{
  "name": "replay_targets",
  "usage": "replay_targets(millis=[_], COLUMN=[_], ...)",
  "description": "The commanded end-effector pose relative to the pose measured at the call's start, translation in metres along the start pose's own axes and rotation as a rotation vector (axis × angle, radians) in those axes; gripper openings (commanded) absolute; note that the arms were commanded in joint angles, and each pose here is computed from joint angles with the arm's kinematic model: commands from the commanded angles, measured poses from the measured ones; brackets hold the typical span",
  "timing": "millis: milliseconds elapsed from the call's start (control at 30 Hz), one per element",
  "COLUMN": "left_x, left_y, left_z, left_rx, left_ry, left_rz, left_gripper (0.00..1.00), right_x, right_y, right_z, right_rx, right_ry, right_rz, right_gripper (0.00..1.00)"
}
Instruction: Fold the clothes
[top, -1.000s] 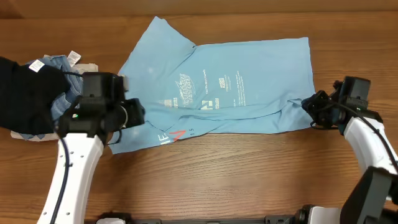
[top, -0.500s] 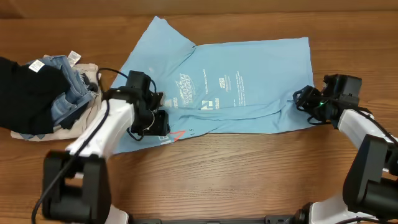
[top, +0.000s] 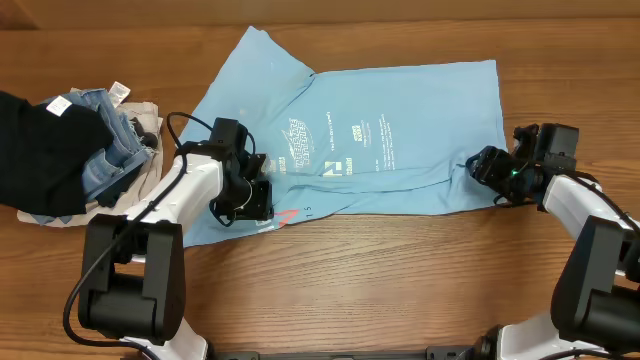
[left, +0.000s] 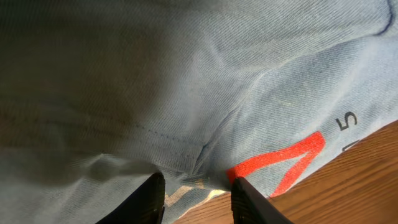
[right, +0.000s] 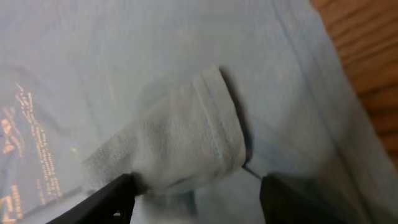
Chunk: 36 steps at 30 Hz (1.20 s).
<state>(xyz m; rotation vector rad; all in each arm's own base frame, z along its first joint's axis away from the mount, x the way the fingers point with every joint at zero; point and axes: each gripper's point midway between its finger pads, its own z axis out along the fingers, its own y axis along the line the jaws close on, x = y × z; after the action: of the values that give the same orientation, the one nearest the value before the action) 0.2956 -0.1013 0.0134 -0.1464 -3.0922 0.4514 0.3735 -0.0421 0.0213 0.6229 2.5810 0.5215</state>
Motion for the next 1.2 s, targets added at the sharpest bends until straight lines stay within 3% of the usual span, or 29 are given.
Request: replay_targets(millis=[0, 133, 233, 467, 633, 767, 867, 900, 933, 1067, 1167], left_x=[0.002, 0.002, 0.002, 0.002, 0.002, 0.002, 0.001, 0.001, 0.001, 0.001, 0.000], left_y=[-0.003, -0.003, -0.003, -0.003, -0.003, -0.003, -0.003, -0.003, -0.003, -0.003, -0.003], left_z=[0.004, 0.004, 0.004, 0.004, 0.004, 0.004, 0.004, 0.004, 0.004, 0.004, 0.004], left_rx=[0.015, 0.015, 0.015, 0.018, 0.018, 0.017, 0.017, 0.017, 0.017, 0.018, 0.017], left_ry=[0.012, 0.011, 0.012, 0.012, 0.012, 0.011, 0.008, 0.008, 0.008, 0.006, 0.003], left_rz=[0.015, 0.015, 0.007, 0.007, 0.007, 0.008, 0.009, 0.009, 0.009, 0.009, 0.011], left_gripper=[0.39, 0.38, 0.38, 0.37, 0.38, 0.37, 0.37, 0.37, 0.37, 0.37, 0.38], right_x=[-0.001, 0.003, -0.004, -0.042, -0.067, -0.083, -0.094, -0.091, -0.087, -0.062, -0.044], right_y=[0.014, 0.022, 0.024, 0.023, 0.035, 0.052, 0.051, 0.050, 0.047, 0.013, 0.005], right_z=[-0.004, -0.005, -0.005, -0.008, -0.017, -0.029, -0.041, -0.043, -0.045, -0.039, -0.023], right_rx=[-0.068, -0.110, -0.122, -0.139, -0.165, -0.182, -0.117, -0.101, -0.090, 0.047, 0.048], right_ry=[0.016, 0.062, 0.040, -0.126, -0.209, -0.229, -0.225, -0.191, -0.165, -0.066, 0.012], right_rz=[0.155, 0.487, 0.542, 0.459, 0.236, 0.004, -0.054, -0.038, -0.021, 0.056, 0.101], right_gripper=[0.60, 0.58, 0.47, 0.19, 0.08, 0.04, 0.09, 0.29, 0.43, 0.45, 0.55])
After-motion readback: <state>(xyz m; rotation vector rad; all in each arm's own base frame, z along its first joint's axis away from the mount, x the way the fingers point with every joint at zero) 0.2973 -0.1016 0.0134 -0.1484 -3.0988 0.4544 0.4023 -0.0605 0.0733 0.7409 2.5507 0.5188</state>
